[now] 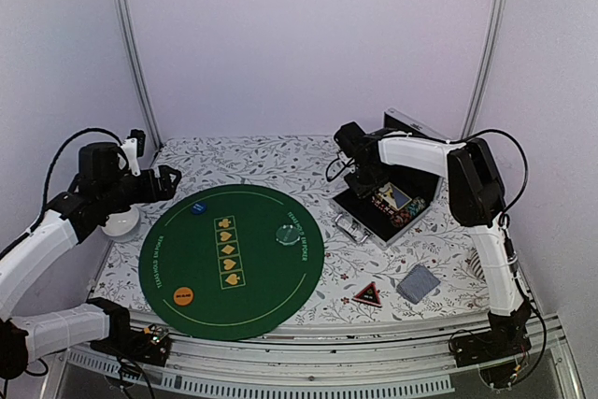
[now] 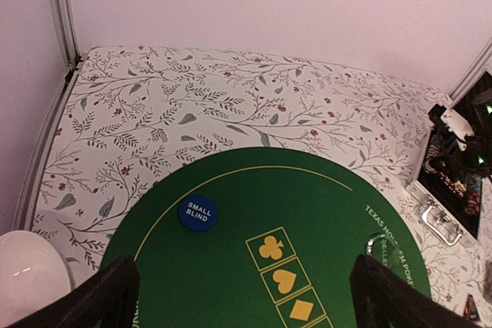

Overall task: Distribute texas hold em gaming equipment
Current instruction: Pick up the pile of poker chips from the chip case.

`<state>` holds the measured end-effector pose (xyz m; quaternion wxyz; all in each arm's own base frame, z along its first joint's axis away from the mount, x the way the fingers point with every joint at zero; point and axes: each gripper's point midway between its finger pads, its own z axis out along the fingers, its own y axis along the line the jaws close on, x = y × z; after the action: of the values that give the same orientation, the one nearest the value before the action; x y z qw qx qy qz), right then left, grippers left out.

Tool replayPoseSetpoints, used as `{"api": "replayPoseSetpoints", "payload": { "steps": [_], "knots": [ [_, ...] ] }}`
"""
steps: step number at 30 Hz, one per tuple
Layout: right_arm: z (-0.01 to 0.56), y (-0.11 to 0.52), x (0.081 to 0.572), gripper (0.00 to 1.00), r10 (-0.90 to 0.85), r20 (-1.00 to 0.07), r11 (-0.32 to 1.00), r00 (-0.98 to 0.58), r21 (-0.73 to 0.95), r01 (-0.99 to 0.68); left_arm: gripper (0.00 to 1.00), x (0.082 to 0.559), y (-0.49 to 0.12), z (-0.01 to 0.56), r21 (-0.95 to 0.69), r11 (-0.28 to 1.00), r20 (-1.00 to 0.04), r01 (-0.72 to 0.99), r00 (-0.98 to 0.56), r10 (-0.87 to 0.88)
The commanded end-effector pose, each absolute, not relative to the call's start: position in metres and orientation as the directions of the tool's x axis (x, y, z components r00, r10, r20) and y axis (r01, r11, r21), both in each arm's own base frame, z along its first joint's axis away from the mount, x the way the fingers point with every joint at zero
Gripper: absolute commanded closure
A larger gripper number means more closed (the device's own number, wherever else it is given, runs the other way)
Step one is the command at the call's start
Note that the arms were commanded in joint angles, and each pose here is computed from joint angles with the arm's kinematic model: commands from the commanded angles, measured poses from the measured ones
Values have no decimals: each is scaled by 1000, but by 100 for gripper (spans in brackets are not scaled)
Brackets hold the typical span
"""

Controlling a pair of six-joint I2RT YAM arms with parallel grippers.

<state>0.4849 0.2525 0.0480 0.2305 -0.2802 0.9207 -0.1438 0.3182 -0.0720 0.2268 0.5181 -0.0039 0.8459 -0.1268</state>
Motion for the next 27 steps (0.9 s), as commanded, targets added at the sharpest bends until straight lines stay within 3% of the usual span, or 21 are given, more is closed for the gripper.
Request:
{"api": "replayPoseSetpoints", "payload": {
  "steps": [1, 27],
  "knots": [
    [29, 260, 474, 57, -561, -332, 824, -759, -315, -471, 2, 322, -69, 226, -207, 970, -882, 124, -452, -131],
    [43, 256, 479, 57, -553, -369, 831, -747, -308, -463, 2, 319, -69, 225, -208, 970, -881, 128, -455, -129]
  ]
}}
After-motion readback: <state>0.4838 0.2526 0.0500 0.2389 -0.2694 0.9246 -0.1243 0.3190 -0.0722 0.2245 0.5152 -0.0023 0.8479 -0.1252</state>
